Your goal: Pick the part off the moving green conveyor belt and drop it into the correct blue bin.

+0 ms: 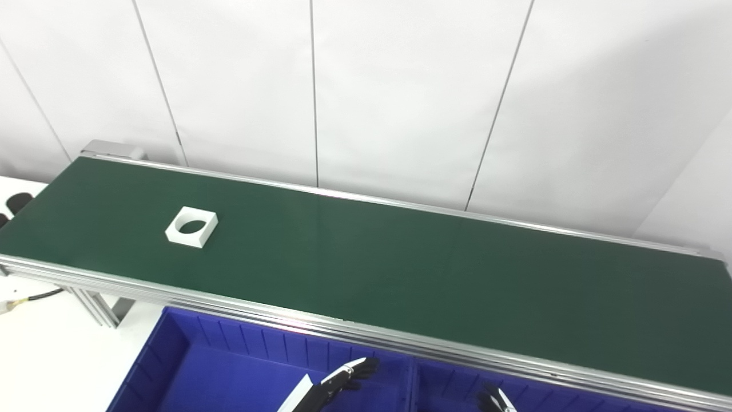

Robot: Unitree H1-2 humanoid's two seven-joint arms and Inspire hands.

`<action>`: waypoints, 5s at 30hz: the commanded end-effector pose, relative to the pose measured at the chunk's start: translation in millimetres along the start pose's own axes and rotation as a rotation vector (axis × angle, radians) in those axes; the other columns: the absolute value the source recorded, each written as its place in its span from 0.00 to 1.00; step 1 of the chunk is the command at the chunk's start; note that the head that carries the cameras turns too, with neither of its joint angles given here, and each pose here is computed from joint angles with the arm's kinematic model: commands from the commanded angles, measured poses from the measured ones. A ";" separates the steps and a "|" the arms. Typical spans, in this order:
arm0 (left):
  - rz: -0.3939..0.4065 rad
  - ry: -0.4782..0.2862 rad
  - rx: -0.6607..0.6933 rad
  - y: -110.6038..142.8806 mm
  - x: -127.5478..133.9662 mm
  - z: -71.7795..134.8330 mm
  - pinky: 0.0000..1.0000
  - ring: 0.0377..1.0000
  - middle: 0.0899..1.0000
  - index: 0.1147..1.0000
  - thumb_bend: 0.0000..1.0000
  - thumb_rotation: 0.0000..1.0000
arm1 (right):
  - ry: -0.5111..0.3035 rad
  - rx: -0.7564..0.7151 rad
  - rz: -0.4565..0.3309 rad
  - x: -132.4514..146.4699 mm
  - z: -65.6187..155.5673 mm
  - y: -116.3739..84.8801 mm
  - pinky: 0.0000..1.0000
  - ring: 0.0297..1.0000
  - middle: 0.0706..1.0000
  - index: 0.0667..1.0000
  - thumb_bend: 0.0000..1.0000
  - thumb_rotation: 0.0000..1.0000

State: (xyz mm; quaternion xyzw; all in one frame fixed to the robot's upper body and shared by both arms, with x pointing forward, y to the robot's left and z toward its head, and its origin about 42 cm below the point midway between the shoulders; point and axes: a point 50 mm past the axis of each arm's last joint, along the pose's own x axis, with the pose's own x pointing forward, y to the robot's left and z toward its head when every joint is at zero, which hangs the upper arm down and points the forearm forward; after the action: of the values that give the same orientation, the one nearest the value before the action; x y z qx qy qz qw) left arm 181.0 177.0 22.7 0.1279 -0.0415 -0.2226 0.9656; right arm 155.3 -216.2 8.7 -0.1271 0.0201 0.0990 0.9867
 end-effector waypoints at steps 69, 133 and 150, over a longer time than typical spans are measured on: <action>0.238 -0.005 0.630 286.1 158.9 54.0 0.86 0.92 0.96 0.96 0.89 0.26 | -0.119 0.011 -0.012 0.7 21.4 -4.5 0.83 0.85 0.85 0.90 0.91 0.26; 0.243 -0.080 0.709 249.6 190.4 48.6 0.31 0.37 0.43 0.45 0.50 0.00 | -0.118 0.051 -0.020 -7.9 25.7 -6.4 0.87 0.85 0.87 0.92 0.89 0.27; 0.361 -0.305 0.378 200.3 113.0 72.1 0.17 0.42 0.46 0.42 0.50 0.00 | -0.146 0.042 -0.041 -2.5 35.0 6.1 0.89 0.87 0.87 0.92 0.88 0.33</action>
State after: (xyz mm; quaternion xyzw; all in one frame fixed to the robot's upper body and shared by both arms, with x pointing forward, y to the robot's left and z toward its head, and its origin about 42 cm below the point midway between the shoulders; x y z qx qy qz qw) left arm 356.1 281.1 137.3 0.2717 -0.2282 -0.0622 0.9329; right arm 149.8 -205.6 30.6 -0.1037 -0.0123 0.0915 0.9903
